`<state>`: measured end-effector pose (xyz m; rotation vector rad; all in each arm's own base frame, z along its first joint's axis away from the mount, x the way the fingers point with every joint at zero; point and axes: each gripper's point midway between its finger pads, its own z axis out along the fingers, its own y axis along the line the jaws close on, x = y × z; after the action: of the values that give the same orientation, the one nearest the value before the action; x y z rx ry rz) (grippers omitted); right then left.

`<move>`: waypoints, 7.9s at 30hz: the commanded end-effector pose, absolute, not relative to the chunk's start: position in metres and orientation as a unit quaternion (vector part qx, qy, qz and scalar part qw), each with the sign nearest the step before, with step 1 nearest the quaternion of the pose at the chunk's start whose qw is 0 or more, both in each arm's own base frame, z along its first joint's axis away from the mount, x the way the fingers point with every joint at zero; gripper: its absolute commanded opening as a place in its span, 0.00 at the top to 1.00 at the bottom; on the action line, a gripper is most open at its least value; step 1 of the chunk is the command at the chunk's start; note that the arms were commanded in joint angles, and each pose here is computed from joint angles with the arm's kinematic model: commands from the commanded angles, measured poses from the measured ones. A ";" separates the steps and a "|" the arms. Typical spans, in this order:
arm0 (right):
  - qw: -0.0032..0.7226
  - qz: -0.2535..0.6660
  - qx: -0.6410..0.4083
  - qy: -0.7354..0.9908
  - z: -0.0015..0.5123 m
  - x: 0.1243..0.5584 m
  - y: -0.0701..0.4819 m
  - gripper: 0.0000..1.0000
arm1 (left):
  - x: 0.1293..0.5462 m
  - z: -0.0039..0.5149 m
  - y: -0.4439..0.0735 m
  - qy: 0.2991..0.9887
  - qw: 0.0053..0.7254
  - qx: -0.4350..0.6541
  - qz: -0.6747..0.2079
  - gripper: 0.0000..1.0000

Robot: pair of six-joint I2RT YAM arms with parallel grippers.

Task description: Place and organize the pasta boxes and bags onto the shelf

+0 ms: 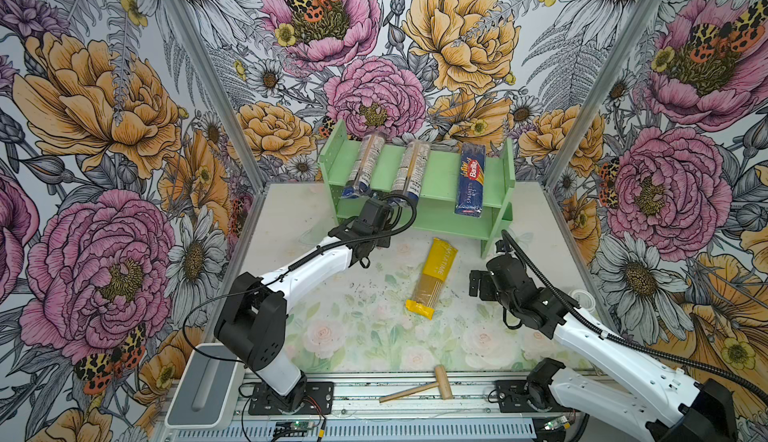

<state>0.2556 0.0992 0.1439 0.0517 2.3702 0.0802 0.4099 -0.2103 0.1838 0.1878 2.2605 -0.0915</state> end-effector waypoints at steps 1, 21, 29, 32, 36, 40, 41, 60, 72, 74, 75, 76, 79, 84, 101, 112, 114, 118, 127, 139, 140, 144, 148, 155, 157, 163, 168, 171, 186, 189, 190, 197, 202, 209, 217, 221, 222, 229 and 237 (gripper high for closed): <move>0.377 0.020 0.015 0.926 0.143 0.257 0.096 0.00 | 0.440 0.256 -0.219 0.849 0.521 0.043 -0.076 1.00; 0.376 0.021 0.016 0.926 0.144 0.257 0.095 0.01 | 0.443 0.247 -0.220 0.854 0.513 0.043 -0.072 0.95; 0.375 0.021 0.016 0.927 0.143 0.257 0.095 0.00 | 0.444 0.245 -0.220 0.855 0.511 0.043 -0.071 0.90; 0.375 0.021 0.016 0.927 0.143 0.257 0.095 0.01 | 0.444 0.243 -0.220 0.856 0.510 0.043 -0.070 0.89; 0.375 0.021 0.017 0.927 0.142 0.257 0.095 0.00 | 0.444 0.242 -0.220 0.857 0.509 0.043 -0.070 0.86; 0.374 0.021 0.016 0.927 0.142 0.257 0.095 0.00 | 0.444 0.241 -0.220 0.858 0.508 0.042 -0.069 0.83; 0.374 0.021 0.016 0.927 0.142 0.257 0.095 0.00 | 0.444 0.241 -0.220 0.858 0.508 0.042 -0.070 0.83; 0.374 0.022 0.017 0.927 0.142 0.255 0.094 0.01 | 0.444 0.240 -0.220 0.859 0.506 0.040 -0.071 0.72; 0.373 0.021 0.017 0.928 0.143 0.256 0.094 0.00 | 0.444 0.239 -0.219 0.860 0.504 0.040 -0.068 0.62; 0.373 0.021 0.017 0.928 0.143 0.256 0.094 0.00 | 0.444 0.238 -0.219 0.861 0.503 0.040 -0.068 0.62; 0.372 0.021 0.017 0.928 0.143 0.256 0.094 0.00 | 0.444 0.238 -0.219 0.860 0.504 0.040 -0.068 0.62; 0.373 0.021 0.017 0.928 0.143 0.256 0.094 0.00 | 0.444 0.239 -0.219 0.860 0.504 0.040 -0.068 0.62; 0.373 0.022 0.017 0.928 0.143 0.256 0.094 0.00 | 0.443 0.238 -0.218 0.861 0.503 0.039 -0.067 0.62; 0.372 0.022 0.016 0.928 0.143 0.256 0.094 0.00 | 0.442 0.237 -0.216 0.861 0.502 0.040 -0.066 0.60; 0.372 0.025 0.014 0.928 0.147 0.257 0.096 0.00 | 0.430 0.229 -0.210 0.866 0.495 0.040 -0.063 0.31; 0.372 0.027 0.012 0.928 0.150 0.259 0.098 0.00 | 0.419 0.221 -0.204 0.871 0.486 0.044 -0.060 0.23; 0.372 0.027 0.012 0.928 0.150 0.259 0.098 0.01 | 0.416 0.220 -0.202 0.871 0.485 0.044 -0.059 0.23; 0.372 0.029 0.010 0.928 0.151 0.259 0.099 0.00 | 0.409 0.219 -0.199 0.872 0.483 0.045 -0.061 0.19; 0.373 0.034 0.012 0.927 0.153 0.258 0.099 0.00 | 0.385 0.216 -0.194 0.876 0.476 0.048 -0.062 0.12; 0.373 0.040 0.011 0.927 0.154 0.256 0.100 0.00 | 0.351 0.208 -0.193 0.877 0.472 0.052 -0.071 0.01; 0.374 0.040 0.012 0.927 0.154 0.256 0.100 0.00 | 0.348 0.207 -0.192 0.877 0.472 0.052 -0.072 0.01; 0.372 0.043 0.011 0.927 0.154 0.255 0.101 0.00 | 0.338 0.204 -0.192 0.878 0.470 0.053 -0.075 0.01; 0.371 0.044 0.012 0.928 0.154 0.255 0.101 0.00 | 0.324 0.199 -0.194 0.879 0.467 0.063 -0.075 0.01; 0.370 0.044 0.014 0.928 0.152 0.255 0.101 0.01 | 0.301 0.192 -0.203 0.878 0.464 0.080 -0.090 0.01; 0.370 0.045 0.013 0.928 0.152 0.255 0.101 0.00 | 0.295 0.189 -0.204 0.877 0.464 0.085 -0.090 0.01; 0.369 0.046 0.014 0.928 0.152 0.254 0.101 0.00 | 0.281 0.184 -0.218 0.870 0.470 0.098 -0.113 0.01; 0.367 0.045 0.016 0.929 0.149 0.252 0.100 0.01 | 0.266 0.177 -0.238 0.854 0.487 0.113 -0.142 0.01; 0.369 0.048 0.016 0.928 0.150 0.251 0.100 0.01 | 0.260 0.170 -0.247 0.850 0.491 0.116 -0.147 0.01; 0.370 0.046 0.016 0.928 0.150 0.250 0.098 0.00 | 0.236 0.136 -0.295 0.830 0.514 0.157 -0.151 0.01; 0.369 0.047 0.015 0.928 0.150 0.250 0.099 0.00 | 0.233 0.125 -0.306 0.832 0.508 0.165 -0.152 0.01; 0.368 0.047 0.015 0.928 0.150 0.250 0.099 0.00 | 0.233 0.122 -0.309 0.833 0.505 0.169 -0.151 0.01; 0.367 0.048 0.017 0.929 0.148 0.248 0.098 0.00 | 0.231 0.099 -0.331 0.839 0.489 0.181 -0.154 0.01; 0.367 0.046 0.018 0.929 0.149 0.247 0.097 0.00 | 0.233 0.087 -0.341 0.842 0.484 0.180 -0.156 0.01; 0.369 0.043 0.018 0.928 0.150 0.247 0.095 0.01 | 0.237 0.079 -0.355 0.846 0.479 0.179 -0.154 0.02; 0.366 0.040 0.018 0.929 0.147 0.246 0.094 0.01 | 0.240 0.062 -0.359 0.852 0.471 0.177 -0.144 0.02; 0.367 0.038 0.021 0.929 0.147 0.245 0.092 0.00 | 0.241 0.051 -0.359 0.857 0.466 0.172 -0.136 0.03; 0.368 0.038 0.021 0.929 0.147 0.245 0.092 0.00 | 0.241 0.049 -0.358 0.859 0.464 0.171 -0.134 0.03; 0.369 0.037 0.023 0.929 0.148 0.245 0.091 0.00 | 0.241 0.033 -0.357 0.864 0.456 0.175 -0.120 0.11; 0.369 0.038 0.023 0.928 0.148 0.244 0.091 0.00 | 0.245 0.028 -0.354 0.871 0.448 0.171 -0.110 0.22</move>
<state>0.2443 0.0961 0.1444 0.0258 2.4006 0.1040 0.2419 -0.3507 0.0298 0.4495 2.1425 -0.2692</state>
